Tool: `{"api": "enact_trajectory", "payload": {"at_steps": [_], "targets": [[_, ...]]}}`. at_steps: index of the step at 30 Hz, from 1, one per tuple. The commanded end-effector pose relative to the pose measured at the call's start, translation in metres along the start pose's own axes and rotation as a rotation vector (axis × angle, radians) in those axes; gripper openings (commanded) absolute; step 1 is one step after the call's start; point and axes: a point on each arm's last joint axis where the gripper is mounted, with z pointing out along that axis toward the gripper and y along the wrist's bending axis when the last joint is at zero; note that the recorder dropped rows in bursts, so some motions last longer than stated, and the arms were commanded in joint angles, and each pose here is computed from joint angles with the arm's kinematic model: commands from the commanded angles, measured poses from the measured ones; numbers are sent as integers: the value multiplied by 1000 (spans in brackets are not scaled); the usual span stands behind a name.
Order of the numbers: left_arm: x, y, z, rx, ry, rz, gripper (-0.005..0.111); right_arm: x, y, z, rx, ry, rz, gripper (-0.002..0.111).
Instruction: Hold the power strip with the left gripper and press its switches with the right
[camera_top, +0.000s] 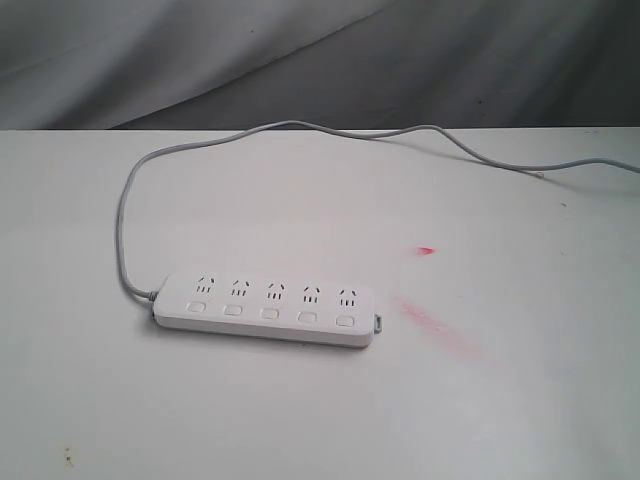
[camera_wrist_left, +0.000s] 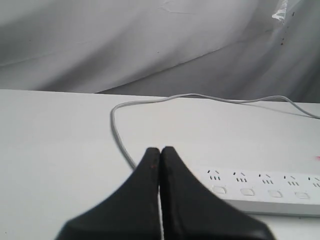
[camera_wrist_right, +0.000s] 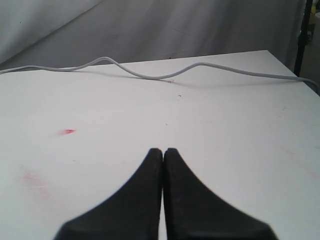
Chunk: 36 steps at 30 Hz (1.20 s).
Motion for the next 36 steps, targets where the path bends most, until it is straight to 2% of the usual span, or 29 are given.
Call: {"api": "enact_trajectory", "payload": {"at_steps": [1, 36], "targets": [[4, 0, 1, 3, 34, -1, 0, 1, 0, 0, 4, -4, -4, 0], [6, 0, 1, 3, 57, 6, 0, 1, 0, 0, 4, -4, -4, 0]]}}
